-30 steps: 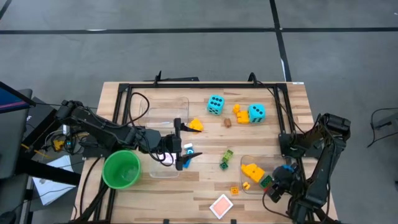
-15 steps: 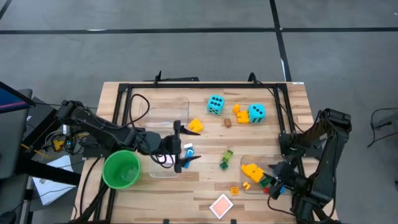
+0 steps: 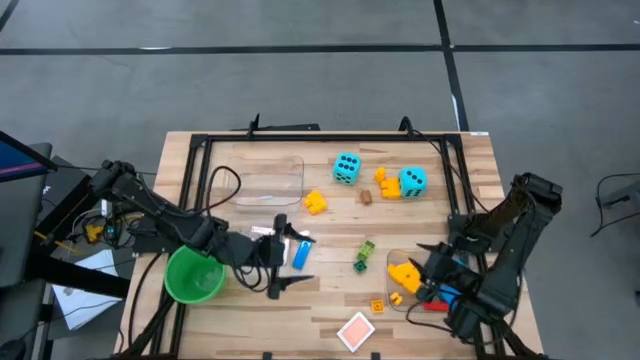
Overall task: Pick & Place Toys
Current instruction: Put the light blue dice into the top transparent bin
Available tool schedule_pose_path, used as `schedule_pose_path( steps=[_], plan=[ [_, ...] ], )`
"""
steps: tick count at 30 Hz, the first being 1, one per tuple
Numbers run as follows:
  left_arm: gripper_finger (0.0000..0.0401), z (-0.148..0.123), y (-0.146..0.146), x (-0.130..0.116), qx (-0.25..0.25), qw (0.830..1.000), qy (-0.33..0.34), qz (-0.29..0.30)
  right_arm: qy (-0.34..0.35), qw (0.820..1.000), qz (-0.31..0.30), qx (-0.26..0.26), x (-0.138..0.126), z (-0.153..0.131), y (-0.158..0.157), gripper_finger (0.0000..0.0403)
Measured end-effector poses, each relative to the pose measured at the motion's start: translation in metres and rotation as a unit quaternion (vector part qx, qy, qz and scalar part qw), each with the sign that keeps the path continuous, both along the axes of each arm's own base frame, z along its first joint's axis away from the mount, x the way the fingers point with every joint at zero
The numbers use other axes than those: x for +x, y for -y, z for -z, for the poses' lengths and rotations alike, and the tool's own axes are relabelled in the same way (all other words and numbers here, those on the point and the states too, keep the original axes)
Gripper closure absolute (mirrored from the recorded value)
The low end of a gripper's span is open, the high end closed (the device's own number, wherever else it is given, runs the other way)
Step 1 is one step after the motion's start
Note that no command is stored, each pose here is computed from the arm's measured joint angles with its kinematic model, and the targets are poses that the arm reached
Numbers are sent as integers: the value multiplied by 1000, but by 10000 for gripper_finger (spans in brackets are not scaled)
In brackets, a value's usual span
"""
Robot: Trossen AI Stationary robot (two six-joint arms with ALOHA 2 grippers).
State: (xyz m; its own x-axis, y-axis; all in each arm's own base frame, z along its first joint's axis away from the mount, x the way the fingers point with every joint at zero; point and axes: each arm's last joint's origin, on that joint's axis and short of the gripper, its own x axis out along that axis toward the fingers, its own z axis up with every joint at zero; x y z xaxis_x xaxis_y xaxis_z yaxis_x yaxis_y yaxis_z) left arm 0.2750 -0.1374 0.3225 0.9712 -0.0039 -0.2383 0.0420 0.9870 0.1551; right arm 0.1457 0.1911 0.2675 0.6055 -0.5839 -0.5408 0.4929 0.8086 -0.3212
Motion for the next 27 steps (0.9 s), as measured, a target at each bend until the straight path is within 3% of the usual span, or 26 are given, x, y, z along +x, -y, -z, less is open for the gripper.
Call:
schedule_pose_path(
  steps=[7,17,27],
  plan=[
    [32,0,20,-11,-37,999,-2,27,-36,998,-5,-46,24,-4,19,220],
    [32,1,45,-28,-95,994,-13,61,-52,992,-82,-79,60,-17,32,220],
    [32,21,54,-39,-171,984,-40,36,-104,989,-13,-102,96,-12,87,220]
  ],
)
